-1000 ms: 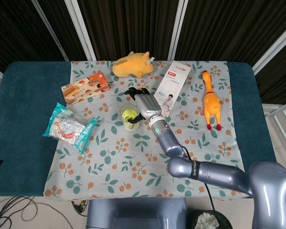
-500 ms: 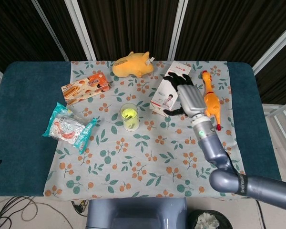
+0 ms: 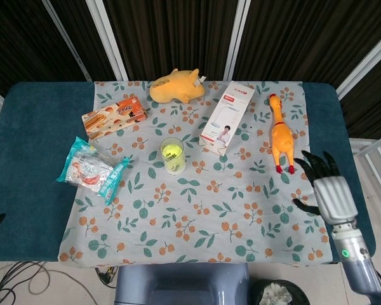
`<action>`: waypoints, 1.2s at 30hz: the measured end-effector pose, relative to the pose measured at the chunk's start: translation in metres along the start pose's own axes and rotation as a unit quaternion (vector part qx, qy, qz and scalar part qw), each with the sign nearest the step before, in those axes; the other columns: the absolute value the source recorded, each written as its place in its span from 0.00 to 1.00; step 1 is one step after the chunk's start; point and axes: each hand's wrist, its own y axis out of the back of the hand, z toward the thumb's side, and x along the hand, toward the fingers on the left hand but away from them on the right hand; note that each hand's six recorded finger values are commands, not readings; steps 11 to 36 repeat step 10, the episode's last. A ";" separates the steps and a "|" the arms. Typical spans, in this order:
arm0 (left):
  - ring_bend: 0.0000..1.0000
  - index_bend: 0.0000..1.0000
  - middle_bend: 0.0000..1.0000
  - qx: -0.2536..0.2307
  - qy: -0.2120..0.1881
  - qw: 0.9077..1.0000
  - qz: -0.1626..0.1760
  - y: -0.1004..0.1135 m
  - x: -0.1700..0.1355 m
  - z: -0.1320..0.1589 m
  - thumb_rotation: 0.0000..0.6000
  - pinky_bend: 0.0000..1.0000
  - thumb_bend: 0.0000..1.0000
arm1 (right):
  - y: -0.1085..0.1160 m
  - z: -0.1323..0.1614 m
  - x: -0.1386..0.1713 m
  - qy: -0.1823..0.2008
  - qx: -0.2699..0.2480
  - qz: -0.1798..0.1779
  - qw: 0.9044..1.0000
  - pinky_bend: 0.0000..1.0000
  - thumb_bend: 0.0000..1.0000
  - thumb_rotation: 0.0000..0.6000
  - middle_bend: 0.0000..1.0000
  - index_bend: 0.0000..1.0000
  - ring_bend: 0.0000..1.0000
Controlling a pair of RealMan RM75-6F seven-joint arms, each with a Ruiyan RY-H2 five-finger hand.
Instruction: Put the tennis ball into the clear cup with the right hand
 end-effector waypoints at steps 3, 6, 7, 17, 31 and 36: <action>0.00 0.06 0.00 0.003 -0.002 1.000 -0.002 -0.002 0.000 0.002 1.00 0.07 0.00 | -0.009 -0.020 0.029 -0.024 0.030 0.007 0.999 0.00 0.21 1.00 0.11 0.18 0.14; 0.00 0.06 0.00 0.005 -0.004 1.000 -0.005 -0.004 0.001 0.003 1.00 0.07 0.00 | -0.012 -0.030 0.044 -0.033 0.044 0.002 0.998 0.00 0.21 1.00 0.11 0.18 0.14; 0.00 0.06 0.00 0.006 -0.004 1.000 -0.005 -0.005 0.001 0.003 1.00 0.07 0.00 | -0.013 -0.032 0.048 -0.035 0.046 0.000 0.998 0.00 0.21 1.00 0.11 0.18 0.13; 0.00 0.06 0.00 0.009 -0.006 1.000 -0.005 -0.006 0.002 0.004 1.00 0.07 0.00 | -0.016 -0.035 0.059 -0.035 0.045 -0.007 0.998 0.00 0.21 1.00 0.11 0.18 0.13; 0.00 0.06 0.00 0.009 -0.006 1.000 -0.005 -0.006 0.002 0.004 1.00 0.07 0.00 | -0.016 -0.035 0.059 -0.035 0.045 -0.007 0.998 0.00 0.21 1.00 0.11 0.18 0.13; 0.00 0.06 0.00 0.009 -0.006 1.000 -0.005 -0.006 0.002 0.004 1.00 0.07 0.00 | -0.016 -0.035 0.059 -0.035 0.045 -0.007 0.998 0.00 0.21 1.00 0.11 0.18 0.13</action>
